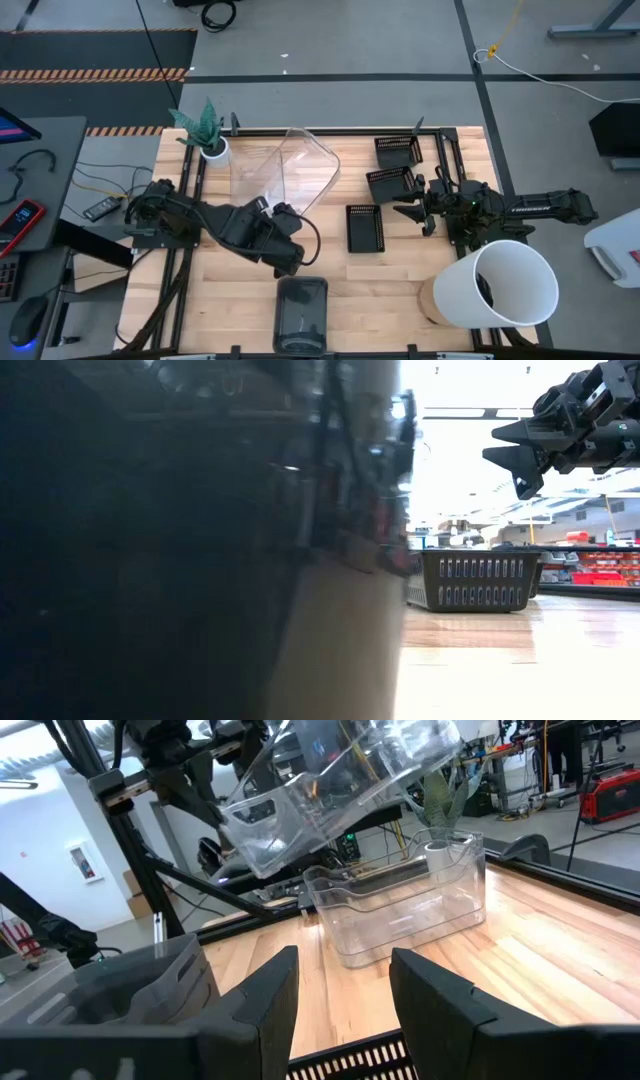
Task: Stack baskets by color
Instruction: Stack the transparent bin on top of the stacked transparent bin
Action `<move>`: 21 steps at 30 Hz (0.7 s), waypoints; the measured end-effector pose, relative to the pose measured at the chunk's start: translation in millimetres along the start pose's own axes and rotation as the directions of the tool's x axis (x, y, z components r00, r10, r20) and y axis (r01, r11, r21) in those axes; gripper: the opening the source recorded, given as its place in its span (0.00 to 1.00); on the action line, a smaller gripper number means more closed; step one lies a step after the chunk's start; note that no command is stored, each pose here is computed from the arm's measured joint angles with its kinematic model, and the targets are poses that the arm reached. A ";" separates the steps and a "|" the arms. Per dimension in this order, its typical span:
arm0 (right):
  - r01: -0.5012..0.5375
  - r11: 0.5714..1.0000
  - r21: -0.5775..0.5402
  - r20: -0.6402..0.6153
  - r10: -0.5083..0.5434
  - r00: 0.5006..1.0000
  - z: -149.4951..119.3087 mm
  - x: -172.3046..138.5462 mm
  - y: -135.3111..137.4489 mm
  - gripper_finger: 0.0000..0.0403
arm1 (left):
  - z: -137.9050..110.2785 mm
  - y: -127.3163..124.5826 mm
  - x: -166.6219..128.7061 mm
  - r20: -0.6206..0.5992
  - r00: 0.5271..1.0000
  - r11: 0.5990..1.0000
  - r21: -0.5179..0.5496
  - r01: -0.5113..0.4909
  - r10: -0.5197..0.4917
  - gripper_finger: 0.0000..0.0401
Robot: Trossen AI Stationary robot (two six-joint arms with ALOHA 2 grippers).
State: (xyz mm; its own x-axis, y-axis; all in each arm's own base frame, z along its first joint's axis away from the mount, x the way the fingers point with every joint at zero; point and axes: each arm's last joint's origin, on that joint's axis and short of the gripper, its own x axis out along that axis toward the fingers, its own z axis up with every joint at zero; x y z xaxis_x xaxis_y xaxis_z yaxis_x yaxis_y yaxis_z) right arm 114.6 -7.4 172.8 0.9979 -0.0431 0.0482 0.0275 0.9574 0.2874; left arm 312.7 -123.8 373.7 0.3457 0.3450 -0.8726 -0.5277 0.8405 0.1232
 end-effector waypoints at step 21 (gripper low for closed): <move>0.000 1.000 0.000 0.000 0.000 1.000 -0.1 0.0 0.0 0.41 | -18.1 17.7 34.2 -0.054 0.985 0.982 -0.087 -0.167 0.163 0.02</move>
State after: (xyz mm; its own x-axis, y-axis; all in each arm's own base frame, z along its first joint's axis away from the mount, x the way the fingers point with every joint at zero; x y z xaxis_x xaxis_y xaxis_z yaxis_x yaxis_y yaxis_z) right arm 114.6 -7.4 172.6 0.9979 -0.0434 0.0478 0.0279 0.9575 0.2870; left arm 301.2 -104.7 337.6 0.2129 0.4545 -0.8649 -0.6434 0.7314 0.2260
